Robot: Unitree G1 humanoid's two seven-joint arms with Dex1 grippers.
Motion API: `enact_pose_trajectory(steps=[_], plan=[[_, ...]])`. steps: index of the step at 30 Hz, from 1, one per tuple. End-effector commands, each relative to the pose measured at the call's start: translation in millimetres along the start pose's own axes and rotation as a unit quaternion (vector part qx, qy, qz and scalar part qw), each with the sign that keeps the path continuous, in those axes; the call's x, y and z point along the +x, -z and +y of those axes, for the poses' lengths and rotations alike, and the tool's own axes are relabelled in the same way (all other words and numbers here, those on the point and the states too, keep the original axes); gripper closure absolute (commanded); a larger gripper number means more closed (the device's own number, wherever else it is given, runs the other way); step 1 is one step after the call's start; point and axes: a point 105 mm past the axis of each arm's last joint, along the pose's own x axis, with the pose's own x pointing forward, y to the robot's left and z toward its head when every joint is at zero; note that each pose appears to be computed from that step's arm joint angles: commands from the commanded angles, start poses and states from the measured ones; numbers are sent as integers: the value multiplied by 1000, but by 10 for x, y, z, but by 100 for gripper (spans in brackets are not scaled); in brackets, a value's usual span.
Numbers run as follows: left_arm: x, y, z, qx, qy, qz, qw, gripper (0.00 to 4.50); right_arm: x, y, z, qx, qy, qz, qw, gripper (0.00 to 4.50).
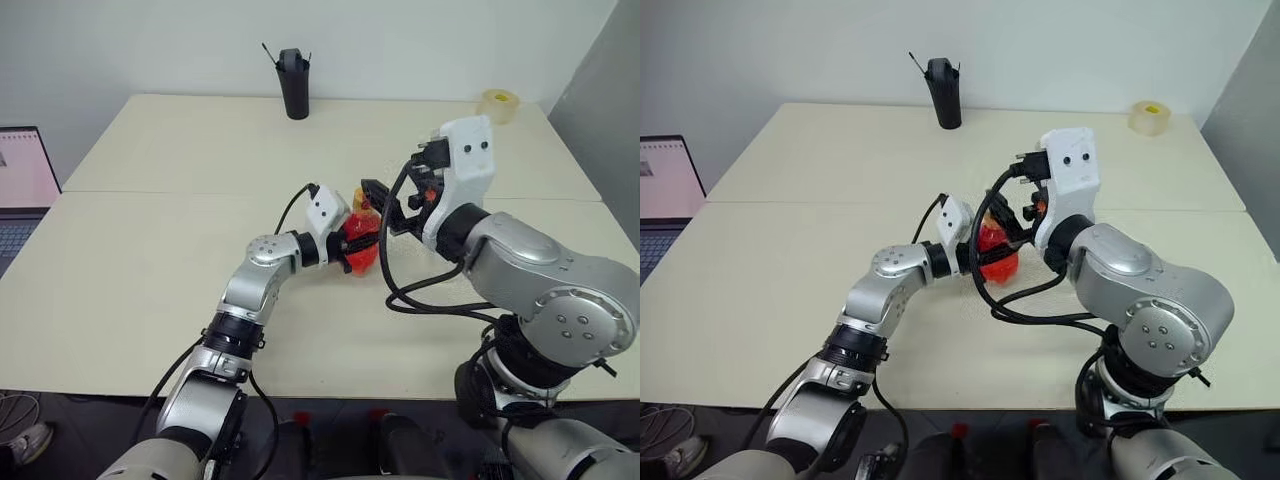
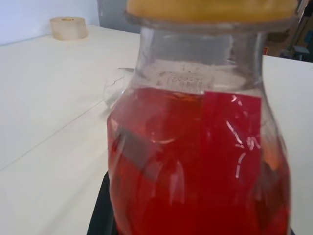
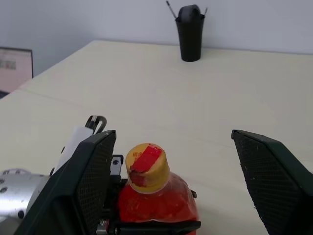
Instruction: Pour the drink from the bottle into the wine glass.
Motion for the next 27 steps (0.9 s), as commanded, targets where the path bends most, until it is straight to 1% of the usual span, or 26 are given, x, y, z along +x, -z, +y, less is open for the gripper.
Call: enact_pose_trajectory(steps=[1, 7, 11, 24, 27], plan=[[40, -202, -6, 32, 10, -26, 999, 340, 3, -17, 92, 21, 10, -8, 1000, 47], [33, -176, -10, 34, 9, -23, 999, 342, 60, 62, 210, 40, 2, 11, 999, 47], [38, -189, -24, 36, 9, -26, 999, 342, 75, 191, 138, 35, 11, 37, 999, 47], [29, -199, -17, 39, 4, -28, 999, 342, 137, 148, 211, 41, -6, 41, 998, 47], [23, -205, -8, 40, 2, -28, 999, 342, 148, 155, 223, 41, -10, 44, 998, 105]])
